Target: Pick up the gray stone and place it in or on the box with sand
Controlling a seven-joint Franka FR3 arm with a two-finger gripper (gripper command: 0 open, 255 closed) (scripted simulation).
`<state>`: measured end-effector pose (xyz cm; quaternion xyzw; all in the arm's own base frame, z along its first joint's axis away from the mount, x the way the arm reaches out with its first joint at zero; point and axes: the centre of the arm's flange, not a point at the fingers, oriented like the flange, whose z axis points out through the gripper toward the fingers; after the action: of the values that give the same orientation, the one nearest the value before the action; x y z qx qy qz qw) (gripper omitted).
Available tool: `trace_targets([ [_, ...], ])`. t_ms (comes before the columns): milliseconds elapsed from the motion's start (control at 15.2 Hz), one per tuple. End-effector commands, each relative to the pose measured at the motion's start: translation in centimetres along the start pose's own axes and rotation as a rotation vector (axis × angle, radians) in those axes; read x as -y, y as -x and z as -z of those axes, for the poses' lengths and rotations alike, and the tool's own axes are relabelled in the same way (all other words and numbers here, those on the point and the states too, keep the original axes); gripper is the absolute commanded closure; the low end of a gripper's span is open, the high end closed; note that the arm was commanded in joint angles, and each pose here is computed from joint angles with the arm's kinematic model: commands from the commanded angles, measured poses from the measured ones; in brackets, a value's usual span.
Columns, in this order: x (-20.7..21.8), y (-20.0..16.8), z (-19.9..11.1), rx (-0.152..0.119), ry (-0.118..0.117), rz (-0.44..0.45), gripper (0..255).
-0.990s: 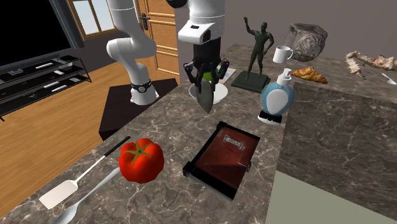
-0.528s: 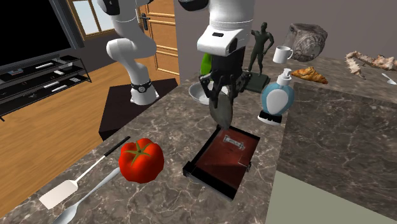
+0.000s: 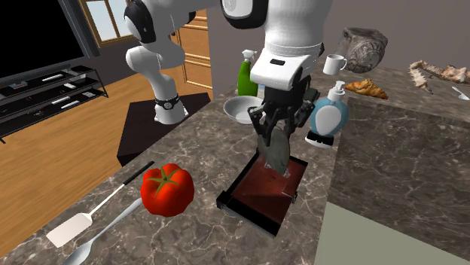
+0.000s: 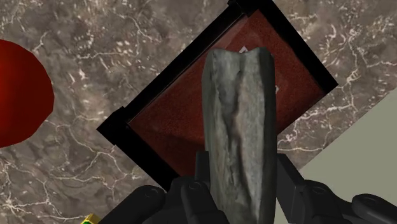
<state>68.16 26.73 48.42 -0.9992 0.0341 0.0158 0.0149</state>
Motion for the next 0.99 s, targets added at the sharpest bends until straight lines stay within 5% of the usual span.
trace_targets([
  [0, -0.1, -0.1, -0.9, -0.001, -0.001, 0.0, 255],
  [924, -0.3, -0.3, -7.2, -0.001, -0.001, 0.0, 255],
])
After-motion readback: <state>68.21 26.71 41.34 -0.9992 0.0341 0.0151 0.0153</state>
